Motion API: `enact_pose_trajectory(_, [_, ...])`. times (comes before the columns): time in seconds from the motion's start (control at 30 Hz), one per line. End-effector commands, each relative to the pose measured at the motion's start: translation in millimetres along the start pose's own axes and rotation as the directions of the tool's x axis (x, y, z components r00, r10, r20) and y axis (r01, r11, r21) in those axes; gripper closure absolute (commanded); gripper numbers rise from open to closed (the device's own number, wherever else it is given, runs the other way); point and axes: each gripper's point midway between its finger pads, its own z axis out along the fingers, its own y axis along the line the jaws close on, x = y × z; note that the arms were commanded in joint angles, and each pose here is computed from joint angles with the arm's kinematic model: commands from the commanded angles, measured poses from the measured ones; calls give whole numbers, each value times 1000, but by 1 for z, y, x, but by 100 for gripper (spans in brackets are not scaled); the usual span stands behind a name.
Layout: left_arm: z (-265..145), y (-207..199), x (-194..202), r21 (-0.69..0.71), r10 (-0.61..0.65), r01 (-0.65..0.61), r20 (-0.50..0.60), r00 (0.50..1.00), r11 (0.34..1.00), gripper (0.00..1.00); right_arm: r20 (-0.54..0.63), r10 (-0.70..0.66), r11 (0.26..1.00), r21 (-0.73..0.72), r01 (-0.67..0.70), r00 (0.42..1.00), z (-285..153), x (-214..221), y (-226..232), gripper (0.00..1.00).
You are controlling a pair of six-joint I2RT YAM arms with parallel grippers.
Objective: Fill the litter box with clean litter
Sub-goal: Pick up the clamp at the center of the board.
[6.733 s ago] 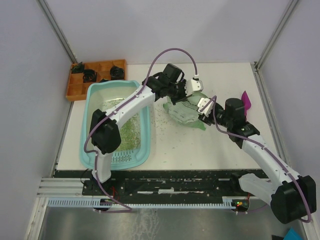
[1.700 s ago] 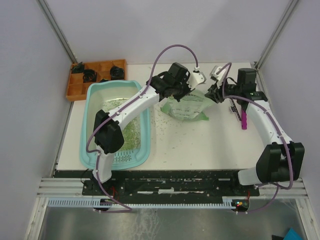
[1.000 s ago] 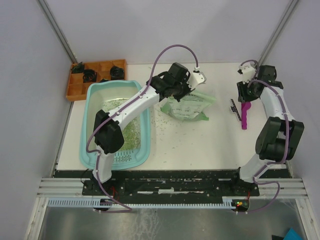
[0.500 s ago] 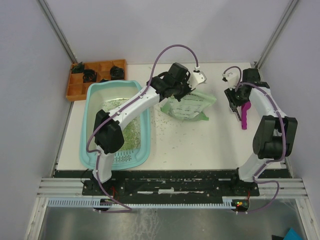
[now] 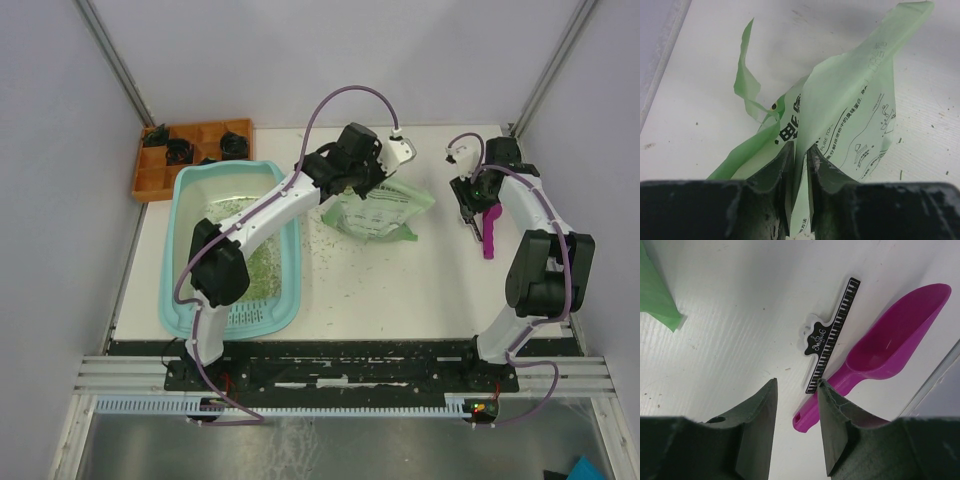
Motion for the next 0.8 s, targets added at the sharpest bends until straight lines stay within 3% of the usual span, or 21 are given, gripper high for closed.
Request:
enact_pose_trajectory(0.0, [-9,1,-53,4,-16,16,170,985,1000,76,27,13,999,46,-14,1000,-5,-11,-12,54])
enact_pose_trajectory(0.77, [-87,21,-147,-61,-8,43,481,877,997,74,75,39,995,89,-45,996,-9,-22,-21,55])
